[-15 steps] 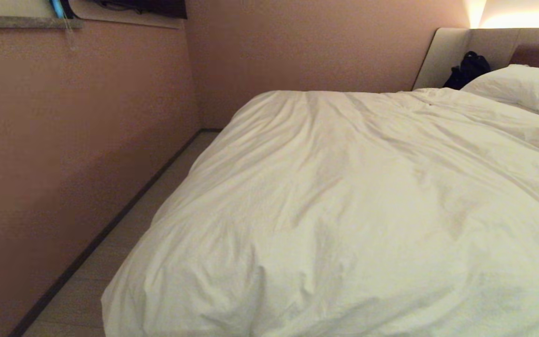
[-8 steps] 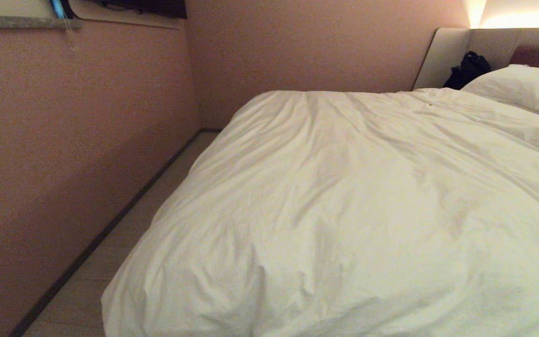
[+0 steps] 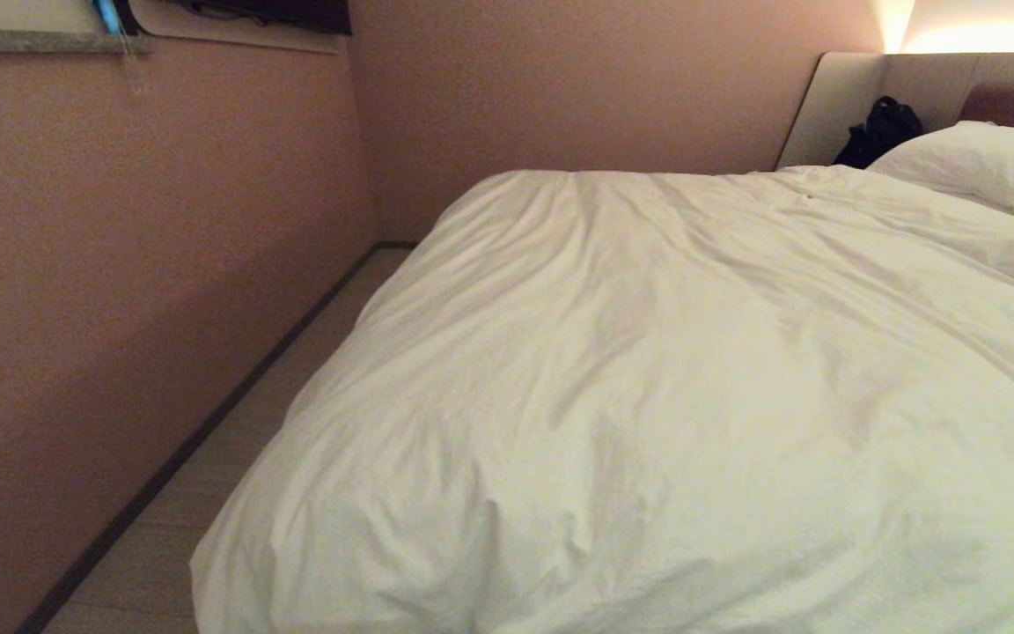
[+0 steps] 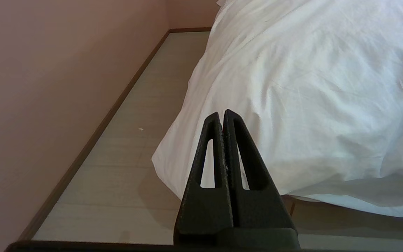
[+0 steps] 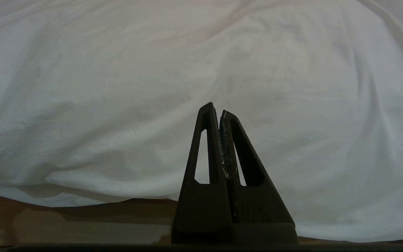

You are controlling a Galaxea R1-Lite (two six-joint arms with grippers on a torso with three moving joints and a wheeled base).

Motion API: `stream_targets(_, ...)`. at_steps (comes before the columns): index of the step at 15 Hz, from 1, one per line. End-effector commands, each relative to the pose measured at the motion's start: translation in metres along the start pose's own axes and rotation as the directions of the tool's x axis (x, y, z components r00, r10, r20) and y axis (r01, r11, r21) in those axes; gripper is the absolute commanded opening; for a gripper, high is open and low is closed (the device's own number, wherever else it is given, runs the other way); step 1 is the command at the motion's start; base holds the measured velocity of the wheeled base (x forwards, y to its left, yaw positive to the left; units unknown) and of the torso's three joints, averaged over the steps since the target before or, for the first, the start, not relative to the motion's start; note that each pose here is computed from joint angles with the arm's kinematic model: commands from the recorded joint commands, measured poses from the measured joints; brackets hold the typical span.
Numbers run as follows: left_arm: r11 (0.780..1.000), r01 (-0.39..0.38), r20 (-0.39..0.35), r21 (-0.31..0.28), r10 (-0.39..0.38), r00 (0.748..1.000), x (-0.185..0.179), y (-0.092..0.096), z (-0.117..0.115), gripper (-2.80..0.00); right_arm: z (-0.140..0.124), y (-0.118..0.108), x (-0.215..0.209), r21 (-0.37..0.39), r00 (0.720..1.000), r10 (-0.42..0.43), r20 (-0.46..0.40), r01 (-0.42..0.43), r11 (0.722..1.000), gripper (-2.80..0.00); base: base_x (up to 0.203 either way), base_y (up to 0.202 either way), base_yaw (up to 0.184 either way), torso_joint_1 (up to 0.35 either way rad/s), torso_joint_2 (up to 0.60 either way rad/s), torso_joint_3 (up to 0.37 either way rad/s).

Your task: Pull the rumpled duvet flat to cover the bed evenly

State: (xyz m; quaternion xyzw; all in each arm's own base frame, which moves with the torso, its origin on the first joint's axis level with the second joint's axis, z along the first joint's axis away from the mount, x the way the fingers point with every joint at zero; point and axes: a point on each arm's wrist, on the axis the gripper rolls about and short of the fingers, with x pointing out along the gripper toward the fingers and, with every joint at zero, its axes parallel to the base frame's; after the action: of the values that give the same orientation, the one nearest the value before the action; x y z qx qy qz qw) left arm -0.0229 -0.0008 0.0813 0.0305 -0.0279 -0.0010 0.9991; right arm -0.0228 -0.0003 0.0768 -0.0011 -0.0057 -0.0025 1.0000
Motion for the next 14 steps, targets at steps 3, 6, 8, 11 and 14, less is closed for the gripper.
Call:
stream_targets(3, 1.0, -0.001, -0.001, 0.003, 0.001, 1.0, 0.0001, 0.0, 0.0, -2.8, 0.0004, 0.0, -0.0001, -0.001, 1.0, 0.0, 0.002, 0.0, 1.0, -2.8, 0.0, 0.0, 0.0, 0.0, 0.0, 0.0)
stream_targets(6, 1.0, -0.001, 0.001, 0.003, 0.001, 1.0, 0.0001, 0.0, 0.0002, -2.8, 0.0, 0.0, 0.0, -0.001, 1.0, -0.001, 0.001, 0.001, 1.0, -2.8, 0.0, 0.0, 0.0, 0.0, 0.0, 0.0)
stream_targets(8, 1.0, -0.001, -0.001, 0.004, 0.001, 1.0, 0.0001, 0.0, 0.0, -2.8, 0.0001, 0.0, 0.0, -0.001, 1.0, 0.0, 0.001, 0.0, 1.0, -2.8, 0.0, 0.0, 0.0, 0.0, 0.0, 0.0)
stream_targets(11, 1.0, -0.001, -0.001, 0.003, 0.001, 1.0, 0.0001, 0.0, 0.0, -2.8, 0.0, 0.0, 0.0, -0.001, 1.0, -0.001, 0.001, 0.001, 1.0, -2.8, 0.0, 0.0, 0.0, 0.0, 0.0, 0.0)
stream_targets(14, 1.0, -0.001, -0.001, 0.004, 0.001, 1.0, 0.0001, 0.0, 0.0, -2.8, 0.0, 0.0, 0.0, -0.001, 1.0, -0.001, 0.001, 0.001, 1.0, -2.8, 0.0, 0.0, 0.0, 0.0, 0.0, 0.0)
